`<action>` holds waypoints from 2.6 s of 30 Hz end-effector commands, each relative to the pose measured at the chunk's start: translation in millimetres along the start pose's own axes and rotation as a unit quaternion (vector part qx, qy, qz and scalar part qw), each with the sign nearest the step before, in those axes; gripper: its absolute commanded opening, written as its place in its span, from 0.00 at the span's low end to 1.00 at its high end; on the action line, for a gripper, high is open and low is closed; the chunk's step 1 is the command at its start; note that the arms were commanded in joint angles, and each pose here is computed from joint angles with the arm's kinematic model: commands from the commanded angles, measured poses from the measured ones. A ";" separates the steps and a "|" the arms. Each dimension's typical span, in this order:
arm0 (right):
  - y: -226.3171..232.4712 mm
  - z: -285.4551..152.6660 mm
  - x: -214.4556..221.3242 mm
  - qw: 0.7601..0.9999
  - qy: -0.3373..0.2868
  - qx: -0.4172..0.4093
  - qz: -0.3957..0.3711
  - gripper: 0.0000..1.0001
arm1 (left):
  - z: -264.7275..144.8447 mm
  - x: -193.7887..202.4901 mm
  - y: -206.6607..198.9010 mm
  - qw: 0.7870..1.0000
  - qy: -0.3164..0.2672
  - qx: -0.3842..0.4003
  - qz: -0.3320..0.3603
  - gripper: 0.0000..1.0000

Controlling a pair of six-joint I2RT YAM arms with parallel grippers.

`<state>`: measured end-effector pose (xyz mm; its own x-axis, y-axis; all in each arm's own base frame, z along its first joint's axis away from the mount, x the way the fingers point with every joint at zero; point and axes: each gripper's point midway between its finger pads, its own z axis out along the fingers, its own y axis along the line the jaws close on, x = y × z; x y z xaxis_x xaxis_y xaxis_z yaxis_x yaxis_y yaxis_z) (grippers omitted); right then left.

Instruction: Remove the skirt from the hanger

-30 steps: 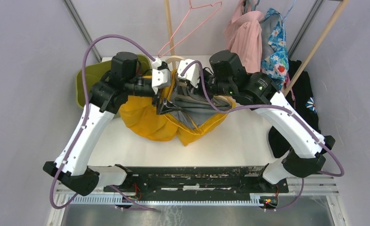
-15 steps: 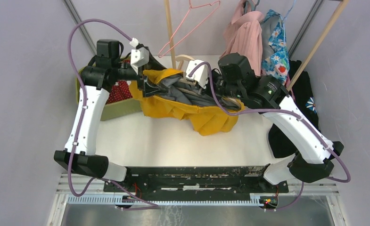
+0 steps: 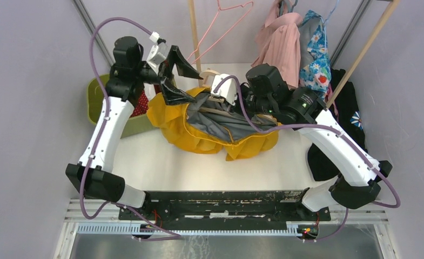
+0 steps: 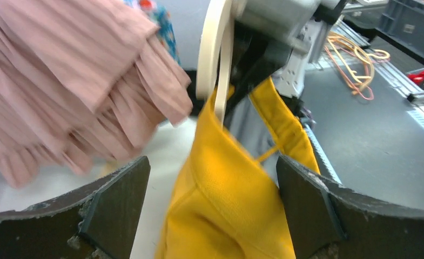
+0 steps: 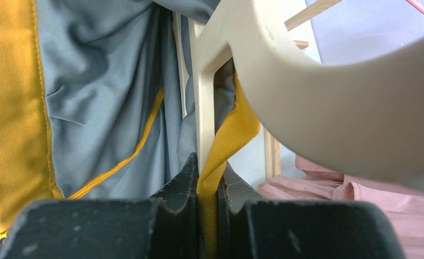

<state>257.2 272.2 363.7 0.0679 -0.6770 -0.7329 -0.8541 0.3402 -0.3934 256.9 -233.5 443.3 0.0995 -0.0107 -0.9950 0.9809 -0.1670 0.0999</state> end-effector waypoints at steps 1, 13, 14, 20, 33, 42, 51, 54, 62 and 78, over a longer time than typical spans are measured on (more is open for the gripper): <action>-27.8 -24.4 -50.3 0.994 -0.096 0.055 -0.009 0.01 | -1.2 26.6 -10.9 0.996 0.001 0.047 -0.077 0.92; -30.1 -27.9 -56.4 0.993 -0.104 0.057 -0.002 0.01 | -0.7 81.0 3.6 0.991 -0.006 0.010 -0.135 0.86; -31.1 -28.4 -56.2 0.993 -0.103 0.060 -0.003 0.01 | -0.5 84.3 4.6 0.990 -0.007 0.006 -0.141 0.86; -38.1 -29.6 -58.5 0.992 -0.103 0.075 -0.011 0.01 | -0.2 112.9 0.2 0.983 -0.008 -0.010 -0.181 0.78; -58.0 -20.8 -84.3 0.987 -0.125 0.096 -0.016 0.01 | 2.0 128.8 -5.9 0.979 -0.008 -0.017 -0.202 0.75; -66.9 -8.6 -108.7 0.982 -0.159 0.100 0.005 0.01 | -19.1 204.1 42.5 0.944 0.228 -0.197 -0.135 0.60; -64.5 -9.6 -123.5 0.979 -0.185 0.084 0.010 0.01 | 0.8 207.3 33.4 0.960 0.199 -0.135 -0.144 0.80; -61.1 -14.7 -127.2 0.978 -0.195 0.075 0.015 0.01 | 2.8 219.1 31.6 0.960 0.195 -0.129 -0.152 0.89; -56.4 -23.3 -121.3 0.978 -0.195 0.073 0.018 0.01 | 15.6 212.5 47.4 0.961 0.182 -0.122 -0.171 0.03; -97.5 -7.1 -71.0 0.966 -0.112 0.221 0.073 0.32 | -45.6 120.9 67.0 0.888 0.237 -0.393 -0.039 0.03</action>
<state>308.4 282.7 372.6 -0.0033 -0.6678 -0.7444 -0.7470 0.4965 -0.4421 334.8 -216.5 305.2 -0.0699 0.4314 -0.8995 0.8654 0.4748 0.1604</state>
